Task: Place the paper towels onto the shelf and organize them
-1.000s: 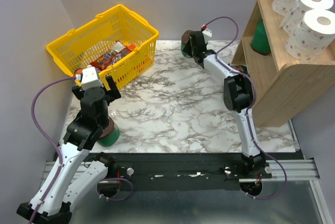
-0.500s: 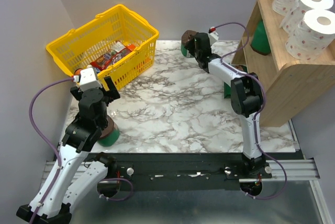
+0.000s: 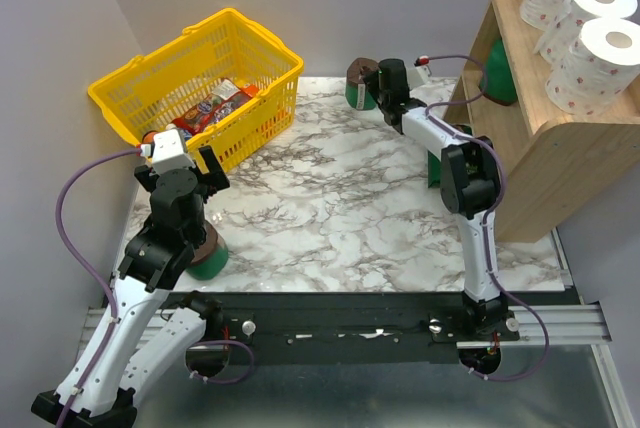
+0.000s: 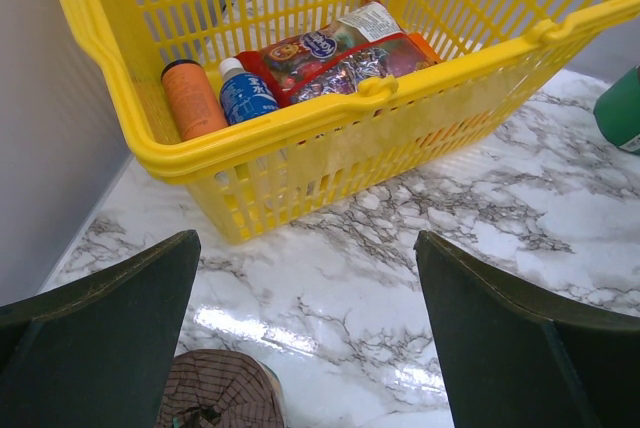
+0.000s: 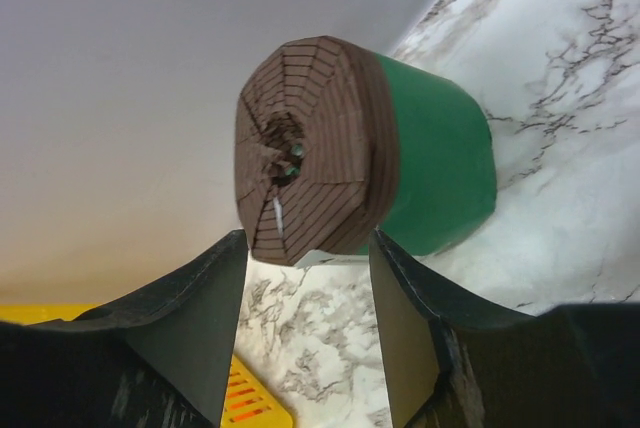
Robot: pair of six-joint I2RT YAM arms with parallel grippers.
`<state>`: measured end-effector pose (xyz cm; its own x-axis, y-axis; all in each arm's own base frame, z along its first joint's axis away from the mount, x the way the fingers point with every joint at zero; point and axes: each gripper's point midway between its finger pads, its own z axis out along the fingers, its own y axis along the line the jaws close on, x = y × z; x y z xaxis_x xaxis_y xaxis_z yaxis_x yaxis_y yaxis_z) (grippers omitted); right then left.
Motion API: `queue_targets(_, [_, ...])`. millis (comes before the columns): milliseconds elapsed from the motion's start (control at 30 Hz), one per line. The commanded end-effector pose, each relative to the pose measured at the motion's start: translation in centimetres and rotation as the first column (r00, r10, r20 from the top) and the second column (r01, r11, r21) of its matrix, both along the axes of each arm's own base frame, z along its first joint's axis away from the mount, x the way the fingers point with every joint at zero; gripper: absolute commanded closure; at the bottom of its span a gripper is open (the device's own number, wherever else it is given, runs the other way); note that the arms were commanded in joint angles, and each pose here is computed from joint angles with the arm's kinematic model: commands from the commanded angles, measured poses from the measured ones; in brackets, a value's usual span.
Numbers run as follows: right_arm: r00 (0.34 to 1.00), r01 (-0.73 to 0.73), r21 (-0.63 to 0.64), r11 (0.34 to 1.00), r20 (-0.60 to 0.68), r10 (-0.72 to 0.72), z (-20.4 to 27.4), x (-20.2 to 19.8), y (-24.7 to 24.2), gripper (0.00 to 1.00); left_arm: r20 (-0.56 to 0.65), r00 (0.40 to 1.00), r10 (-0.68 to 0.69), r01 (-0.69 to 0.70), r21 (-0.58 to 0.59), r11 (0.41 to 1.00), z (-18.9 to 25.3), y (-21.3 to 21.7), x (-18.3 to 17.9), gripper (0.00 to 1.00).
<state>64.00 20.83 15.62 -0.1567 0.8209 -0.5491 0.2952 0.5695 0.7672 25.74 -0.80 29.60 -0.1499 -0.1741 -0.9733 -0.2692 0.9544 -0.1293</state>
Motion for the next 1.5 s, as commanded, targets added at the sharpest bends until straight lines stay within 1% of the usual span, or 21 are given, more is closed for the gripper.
queue_targets(0, [0.996,0.082,0.016,0.996,-0.036,-0.082,-2.0,0.9,-1.2,0.40,0.012,1.000,0.000,0.000,-0.010,1.000,0.1,-0.1,0.1,0.01])
queue_targets(167, [0.993,0.114,0.004,0.993,-0.035,-0.114,-2.7,1.5,-1.7,0.40,0.014,1.000,-0.006,0.007,-0.015,1.000,0.2,-0.3,0.1,0.01])
queue_targets(233, [0.993,0.113,0.007,0.994,-0.034,-0.113,-3.0,1.7,-1.6,0.42,0.015,1.000,-0.010,0.010,-0.015,1.000,0.2,-0.3,0.1,0.01])
queue_targets(333, [0.993,0.109,0.022,0.994,-0.040,-0.108,-3.5,2.0,-1.4,0.51,0.012,1.000,-0.012,0.013,-0.016,1.000,0.1,-0.4,0.2,0.01])
queue_targets(433, [0.992,0.117,0.041,0.992,-0.042,-0.115,-3.8,2.1,-1.3,0.62,0.013,1.000,-0.012,0.013,-0.016,1.000,0.2,-0.4,0.2,0.01])
queue_targets(467, [0.993,0.117,0.042,0.992,-0.039,-0.115,-3.7,2.1,-1.3,0.68,0.015,1.000,-0.012,0.013,-0.017,1.000,0.2,-0.4,0.2,0.01])
queue_targets(533, [0.993,0.114,0.044,0.993,-0.038,-0.112,-3.7,2.1,-1.1,0.74,0.013,1.000,-0.012,0.013,-0.016,1.000,0.2,-0.4,0.2,0.01])
queue_targets(567, [0.993,0.112,0.045,0.993,-0.040,-0.110,-3.8,2.0,-1.1,0.81,0.014,1.000,-0.011,0.011,-0.016,1.000,0.2,-0.3,0.2,0.01])
queue_targets(667, [0.994,0.107,0.056,0.993,-0.028,-0.106,-3.1,1.9,-1.1,0.94,0.014,1.000,-0.014,0.014,-0.016,1.000,0.2,-0.4,0.2,0.01])
queue_targets(733, [0.996,0.091,0.060,0.994,-0.022,-0.090,-3.2,1.7,-0.9,0.98,0.011,1.000,-0.016,0.016,-0.015,1.000,0.1,-0.4,0.2,0.01])
queue_targets(867, [0.999,0.050,0.059,0.997,-0.003,-0.050,-2.2,1.2,-0.5,0.99,0.014,1.000,-0.019,0.019,-0.017,1.000,0.2,-0.5,0.3,0.01])
queue_targets(967, [1.000,0.003,0.026,1.000,0.018,-0.003,-0.9,0.5,-0.1,0.99,0.015,1.000,-0.022,0.022,-0.018,1.000,0.3,-0.5,0.2,0.01])
queue_targets(1000, [1.000,-0.012,-0.017,1.000,0.021,0.012,-0.6,0.1,-0.1,0.99,0.015,1.000,-0.024,0.025,-0.020,0.999,0.3,-0.6,0.3,0.01])
queue_targets(1033, [0.999,-0.020,-0.031,0.999,0.046,0.022,1.2,-0.3,0.0,0.99,0.015,1.000,-0.024,0.025,-0.020,0.999,0.3,-0.6,0.3,0.01])
queue_targets(1067, [0.999,-0.027,-0.061,0.998,0.027,0.028,0.4,-1.1,-0.1,0.99,0.015,1.000,-0.026,0.026,-0.019,0.999,0.3,-0.6,0.3,0.01])
queue_targets(1133, [0.998,-0.044,-0.120,0.992,0.047,0.050,1.5,-2.1,0.0,0.99,0.015,1.000,-0.026,0.026,-0.019,0.999,0.3,-0.6,0.3,0.01])
queue_targets(1233, [0.994,-0.099,-0.203,0.974,0.028,0.107,1.9,-5.2,0.3,0.99,0.018,0.999,-0.026,0.027,-0.019,0.999,0.4,-0.6,0.2,0.01])
queue_targets(1267, [0.992,-0.106,-0.218,0.970,0.051,0.120,3.7,-6.2,0.4,0.99,0.020,0.999,-0.025,0.025,-0.020,0.999,0.5,-0.5,0.2,0.01])
queue_targets(1300, [0.988,-0.149,-0.284,0.947,0.002,0.156,1.9,-8.0,0.9,0.99,0.023,0.999,-0.025,0.025,-0.021,0.999,0.5,-0.5,0.1,0.01])
queue_targets(1367, [0.984,-0.180,-0.349,0.920,-0.044,0.175,1.7,-10.4,1.1,0.99,0.026,0.999,-0.020,0.021,-0.021,1.000,0.6,-0.4,0.0,0.01])
queue_targets(1467, [0.968,-0.250,-0.502,0.828,-0.142,0.206,0.8,-15.6,1.2,0.99,0.026,0.999,-0.019,0.020,-0.019,1.000,0.5,-0.3,-0.1,0.01])
